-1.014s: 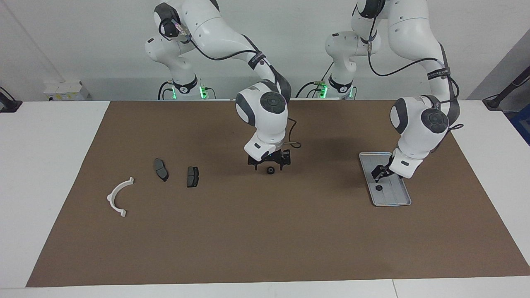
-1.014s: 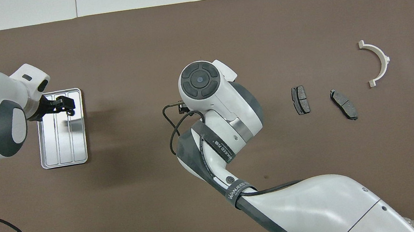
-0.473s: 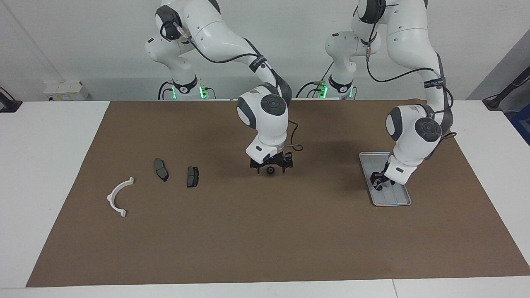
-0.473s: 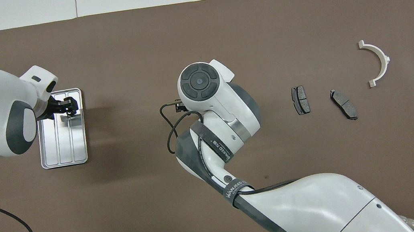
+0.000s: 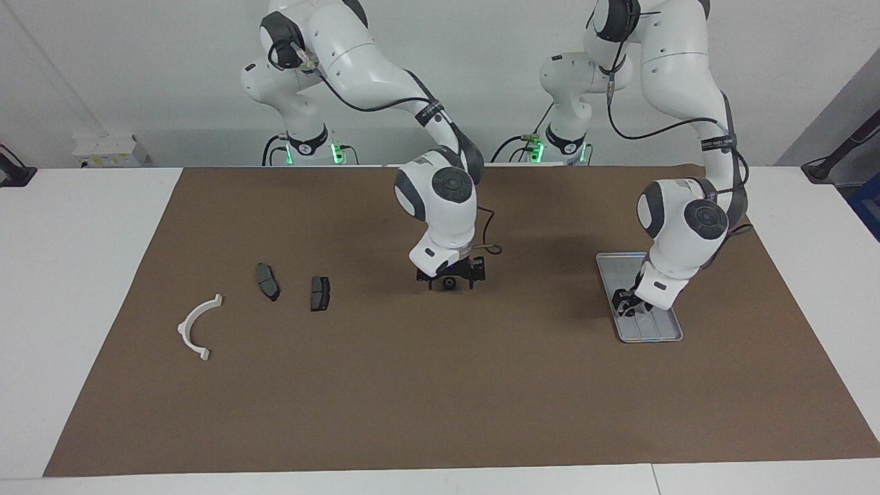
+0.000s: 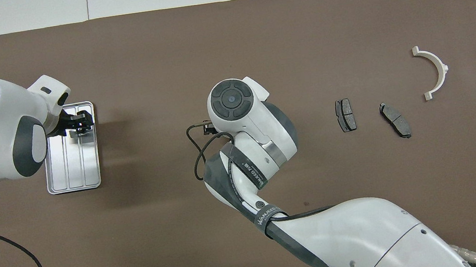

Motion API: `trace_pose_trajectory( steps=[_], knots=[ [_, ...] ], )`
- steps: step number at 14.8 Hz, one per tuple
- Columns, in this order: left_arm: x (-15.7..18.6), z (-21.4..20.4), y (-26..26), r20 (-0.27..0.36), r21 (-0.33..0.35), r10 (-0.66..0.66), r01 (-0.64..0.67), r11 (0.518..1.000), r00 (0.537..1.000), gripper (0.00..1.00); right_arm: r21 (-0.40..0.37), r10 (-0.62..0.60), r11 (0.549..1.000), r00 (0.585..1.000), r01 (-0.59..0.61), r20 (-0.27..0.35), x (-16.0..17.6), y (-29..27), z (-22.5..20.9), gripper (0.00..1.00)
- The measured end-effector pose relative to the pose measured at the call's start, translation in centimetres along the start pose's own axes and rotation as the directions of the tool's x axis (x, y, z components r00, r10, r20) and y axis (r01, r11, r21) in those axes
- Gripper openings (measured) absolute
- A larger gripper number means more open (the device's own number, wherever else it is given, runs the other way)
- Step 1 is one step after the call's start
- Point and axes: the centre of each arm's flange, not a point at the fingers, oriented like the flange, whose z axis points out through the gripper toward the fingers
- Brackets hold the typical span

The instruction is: Place bearing gear from tray to pile

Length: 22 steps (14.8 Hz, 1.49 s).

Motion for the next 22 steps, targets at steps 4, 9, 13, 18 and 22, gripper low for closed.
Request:
trace_pose_trajectory(
  steps=[4,9,13,18,22],
  knots=[
    [-0.1,0.4,0.0,-0.003,-0.001,-0.001,0.001,1.000,1.000,0.70,-0.006,-0.014,1.000,0.999,0.015,0.029,-1.3,-0.5,1.1,1.00],
    [-0.2,0.7,0.1,-0.001,-0.002,-0.001,0.001,1.000,1.000,0.53,0.007,-0.012,1.000,0.999,0.011,0.048,-2.2,-1.2,1.3,1.00],
    [-0.2,0.5,0.3,-0.005,-0.003,0.001,-0.001,1.000,1.000,0.37,-0.001,-0.010,1.000,0.998,0.010,0.057,-2.6,-0.8,2.0,1.00],
    [-0.1,0.5,0.3,-0.008,-0.004,0.002,-0.002,1.000,1.000,0.24,0.008,-0.006,1.000,0.999,0.005,0.042,-2.9,-0.2,2.7,1.00],
    [0.3,-0.2,0.3,-0.006,-0.022,-0.023,0.023,0.999,1.000,0.24,0.009,-0.005,1.000,0.999,0.005,0.042,-2.9,-0.2,2.6,0.90]
  ],
)
